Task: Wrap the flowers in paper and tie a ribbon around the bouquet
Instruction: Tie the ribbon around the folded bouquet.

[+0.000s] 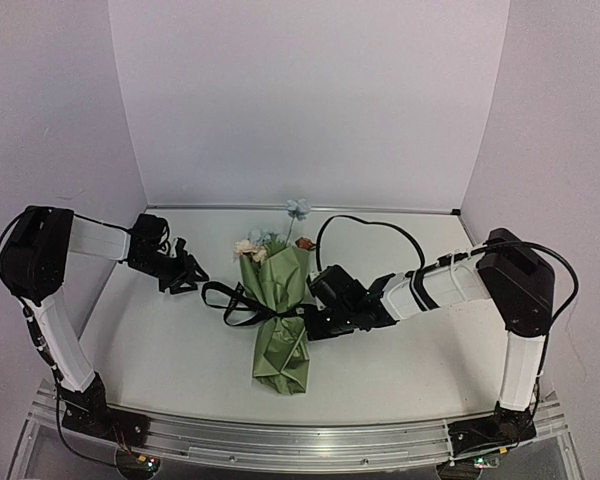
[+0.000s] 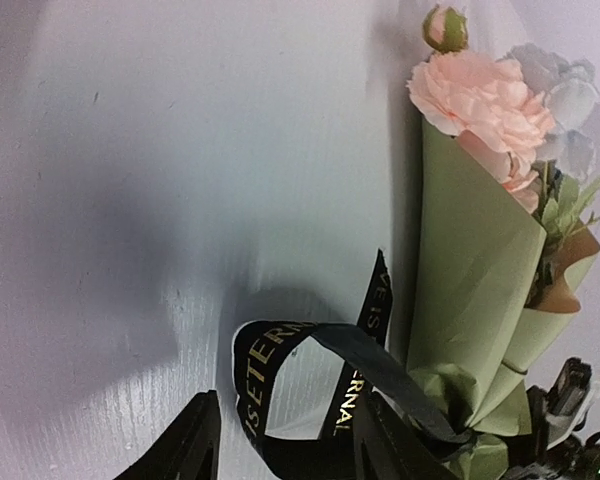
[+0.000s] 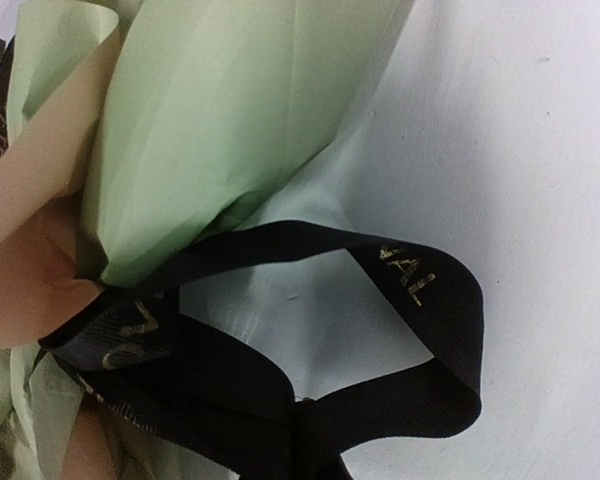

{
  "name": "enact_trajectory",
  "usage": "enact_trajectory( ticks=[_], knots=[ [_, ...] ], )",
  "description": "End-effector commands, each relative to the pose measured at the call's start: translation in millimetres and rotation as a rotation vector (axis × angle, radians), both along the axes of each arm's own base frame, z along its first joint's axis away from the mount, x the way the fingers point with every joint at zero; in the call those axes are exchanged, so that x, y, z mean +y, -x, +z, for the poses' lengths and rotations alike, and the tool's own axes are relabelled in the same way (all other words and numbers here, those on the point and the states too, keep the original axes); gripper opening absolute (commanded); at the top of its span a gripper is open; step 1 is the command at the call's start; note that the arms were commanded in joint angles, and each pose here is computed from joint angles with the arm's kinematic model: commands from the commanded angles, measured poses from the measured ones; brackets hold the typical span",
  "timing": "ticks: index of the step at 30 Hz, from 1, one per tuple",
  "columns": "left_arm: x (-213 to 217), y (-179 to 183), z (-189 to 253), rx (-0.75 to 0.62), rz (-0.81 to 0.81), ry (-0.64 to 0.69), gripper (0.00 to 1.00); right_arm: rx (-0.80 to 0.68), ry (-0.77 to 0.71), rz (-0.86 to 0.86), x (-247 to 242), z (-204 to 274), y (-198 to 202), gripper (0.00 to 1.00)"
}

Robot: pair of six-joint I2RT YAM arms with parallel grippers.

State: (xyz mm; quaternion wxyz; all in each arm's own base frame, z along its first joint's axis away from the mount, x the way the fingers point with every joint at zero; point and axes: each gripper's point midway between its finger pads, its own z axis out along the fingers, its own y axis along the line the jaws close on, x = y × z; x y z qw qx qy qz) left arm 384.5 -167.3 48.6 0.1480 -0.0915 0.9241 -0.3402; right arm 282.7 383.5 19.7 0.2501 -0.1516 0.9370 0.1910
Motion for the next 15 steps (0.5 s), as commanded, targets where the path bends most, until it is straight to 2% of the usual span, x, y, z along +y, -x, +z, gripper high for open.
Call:
enact_trajectory(
  ticks=[1,4,7,9,15],
  knots=[
    [-10,-13,56,-0.159,-0.012,0.0,0.63,-0.019,-0.061,-0.001,3,24,0,0.0],
    [-25,-7,79,-0.22,-0.039,-0.006,0.71,-0.01,-0.059,-0.003,0,27,3,0.0],
    [-54,6,99,-0.254,-0.1,0.023,0.71,-0.004,-0.057,-0.008,-3,29,6,0.0],
    [-81,17,108,-0.263,-0.16,0.064,0.69,-0.001,-0.062,-0.011,-5,32,7,0.0],
    [-173,61,116,-0.228,-0.39,0.191,0.52,0.016,-0.079,-0.025,-7,35,11,0.0]
  ],
)
